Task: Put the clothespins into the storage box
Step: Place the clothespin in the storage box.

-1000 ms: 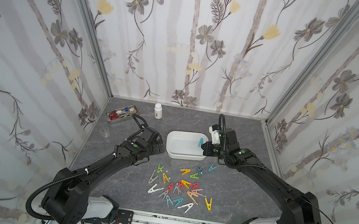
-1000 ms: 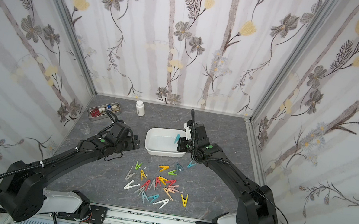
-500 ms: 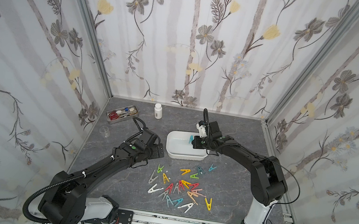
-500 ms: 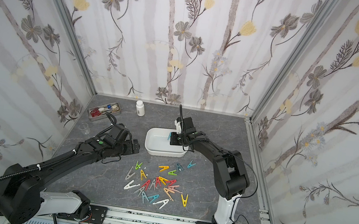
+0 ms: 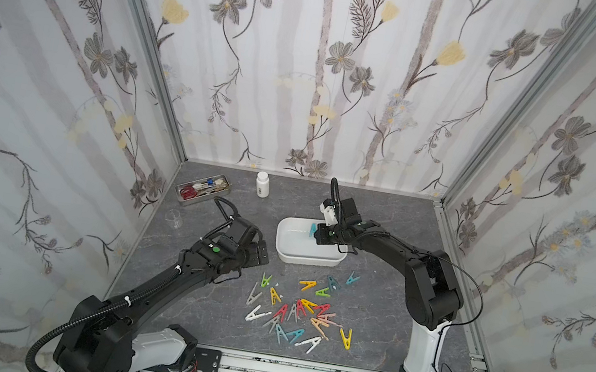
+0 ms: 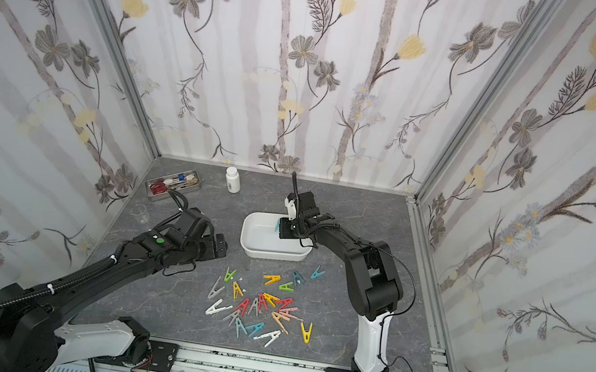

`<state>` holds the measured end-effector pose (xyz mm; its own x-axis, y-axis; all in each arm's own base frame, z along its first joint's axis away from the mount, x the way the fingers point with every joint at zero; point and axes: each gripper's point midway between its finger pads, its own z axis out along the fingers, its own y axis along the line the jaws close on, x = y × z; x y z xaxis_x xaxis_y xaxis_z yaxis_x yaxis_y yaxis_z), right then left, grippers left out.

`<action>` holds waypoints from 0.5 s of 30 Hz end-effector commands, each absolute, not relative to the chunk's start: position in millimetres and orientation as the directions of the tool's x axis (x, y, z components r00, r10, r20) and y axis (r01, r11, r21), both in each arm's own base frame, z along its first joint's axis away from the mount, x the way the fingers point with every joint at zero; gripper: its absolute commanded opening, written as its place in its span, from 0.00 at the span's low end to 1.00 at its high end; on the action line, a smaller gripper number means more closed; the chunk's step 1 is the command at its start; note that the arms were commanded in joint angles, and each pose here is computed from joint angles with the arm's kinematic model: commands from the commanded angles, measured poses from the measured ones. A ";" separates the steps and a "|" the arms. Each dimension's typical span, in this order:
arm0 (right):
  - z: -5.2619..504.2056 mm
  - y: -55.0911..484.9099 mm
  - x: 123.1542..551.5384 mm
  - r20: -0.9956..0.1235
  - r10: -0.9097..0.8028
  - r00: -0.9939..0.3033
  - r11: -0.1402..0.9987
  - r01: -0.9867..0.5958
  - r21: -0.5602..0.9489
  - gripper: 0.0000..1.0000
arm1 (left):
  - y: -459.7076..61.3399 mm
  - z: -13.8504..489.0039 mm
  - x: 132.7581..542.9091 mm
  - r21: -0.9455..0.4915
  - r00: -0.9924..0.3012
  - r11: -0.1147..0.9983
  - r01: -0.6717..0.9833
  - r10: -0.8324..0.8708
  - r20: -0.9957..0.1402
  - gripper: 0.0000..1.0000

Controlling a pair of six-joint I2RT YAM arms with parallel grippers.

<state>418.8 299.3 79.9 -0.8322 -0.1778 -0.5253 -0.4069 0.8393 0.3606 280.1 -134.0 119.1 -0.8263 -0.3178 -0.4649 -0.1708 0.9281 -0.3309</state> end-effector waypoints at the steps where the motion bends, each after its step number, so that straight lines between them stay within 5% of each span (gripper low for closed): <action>1: 86.7 298.0 422.1 -0.545 -0.185 -0.818 0.842 -0.418 0.341 0.11 | -131.0 117.4 280.2 -0.315 -0.827 0.931 -0.185 -0.321 -0.462 0.99; 15: 94.2 296.9 423.0 -0.555 -0.205 -0.806 0.845 -0.432 0.316 0.13 | -138.8 93.3 266.8 -0.320 -0.867 0.930 -0.178 -0.302 -0.395 0.82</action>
